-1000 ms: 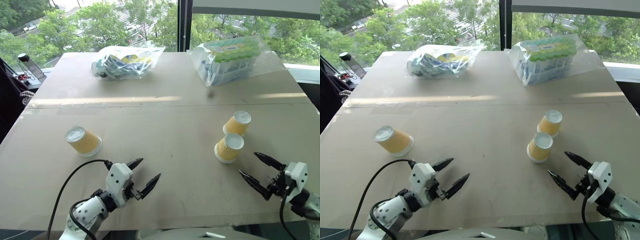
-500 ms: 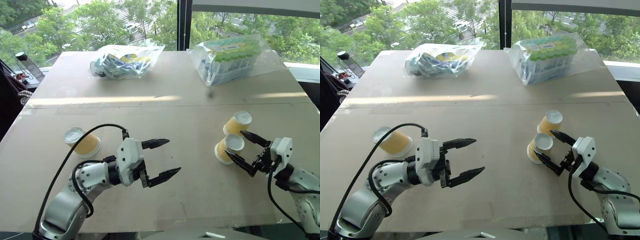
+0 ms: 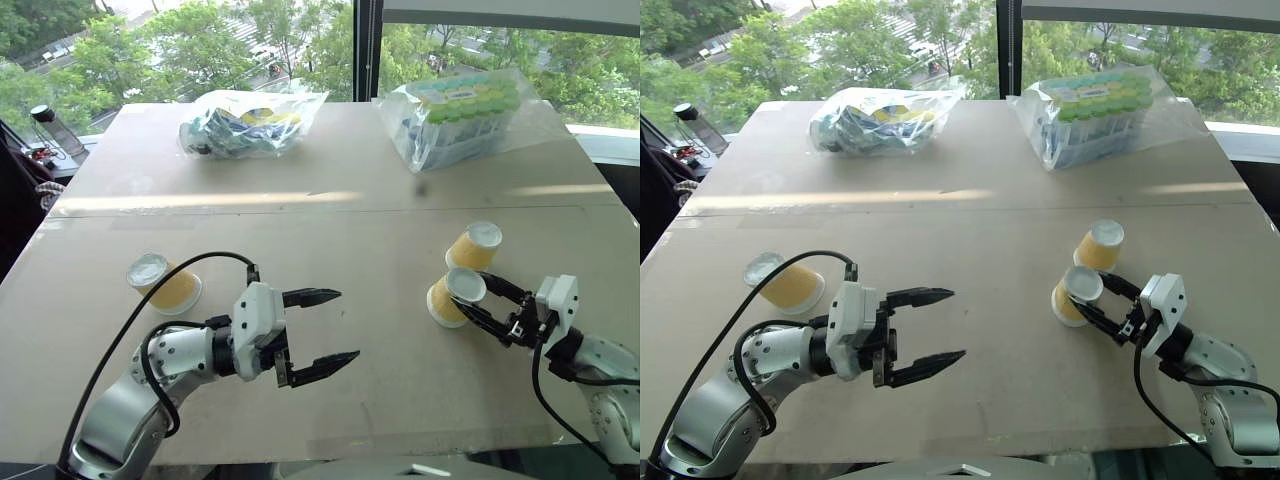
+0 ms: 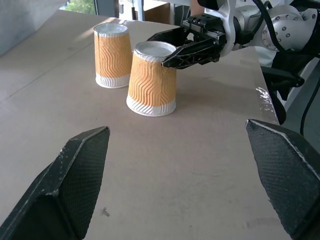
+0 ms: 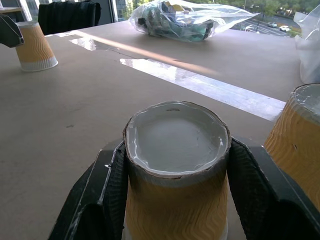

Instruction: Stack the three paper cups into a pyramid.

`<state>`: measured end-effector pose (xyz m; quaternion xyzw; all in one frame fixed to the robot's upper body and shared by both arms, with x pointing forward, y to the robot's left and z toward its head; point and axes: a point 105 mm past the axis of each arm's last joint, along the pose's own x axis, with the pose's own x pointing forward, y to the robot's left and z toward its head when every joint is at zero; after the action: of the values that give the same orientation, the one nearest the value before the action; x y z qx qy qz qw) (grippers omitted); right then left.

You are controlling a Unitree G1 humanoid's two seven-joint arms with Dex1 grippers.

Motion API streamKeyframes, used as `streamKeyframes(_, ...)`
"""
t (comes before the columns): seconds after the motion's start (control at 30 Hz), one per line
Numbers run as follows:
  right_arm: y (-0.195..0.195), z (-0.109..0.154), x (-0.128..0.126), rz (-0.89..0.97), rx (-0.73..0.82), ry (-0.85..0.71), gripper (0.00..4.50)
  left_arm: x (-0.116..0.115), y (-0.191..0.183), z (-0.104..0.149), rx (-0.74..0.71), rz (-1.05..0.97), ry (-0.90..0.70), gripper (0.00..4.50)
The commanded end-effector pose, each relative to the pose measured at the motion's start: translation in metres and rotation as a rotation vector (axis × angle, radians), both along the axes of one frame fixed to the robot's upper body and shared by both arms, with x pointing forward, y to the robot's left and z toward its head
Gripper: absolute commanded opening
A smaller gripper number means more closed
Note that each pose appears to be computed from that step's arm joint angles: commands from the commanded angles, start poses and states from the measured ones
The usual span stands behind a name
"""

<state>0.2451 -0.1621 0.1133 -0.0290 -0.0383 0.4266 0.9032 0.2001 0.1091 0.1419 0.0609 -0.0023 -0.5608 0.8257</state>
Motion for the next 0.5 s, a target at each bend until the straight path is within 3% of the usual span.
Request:
streamKeyframes(0.03,0.030,0.015,0.015,0.032,-0.006,-0.033,2.07,0.007,0.008,0.010,-0.070,0.134,-0.026,4.50)
streamKeyframes(0.17,0.088,0.023,0.049,0.083,-0.026,-0.048,2.07,0.015,0.020,0.003,-0.107,0.343,-0.021,4.50)
streamKeyframes(0.37,0.135,0.034,0.087,0.088,-0.043,-0.071,2.07,0.018,0.028,-0.002,-0.114,0.469,-0.021,4.50)
streamKeyframes(0.5,0.160,0.035,0.097,0.152,-0.036,-0.046,2.07,0.020,0.041,-0.007,-0.104,0.564,-0.018,4.50)
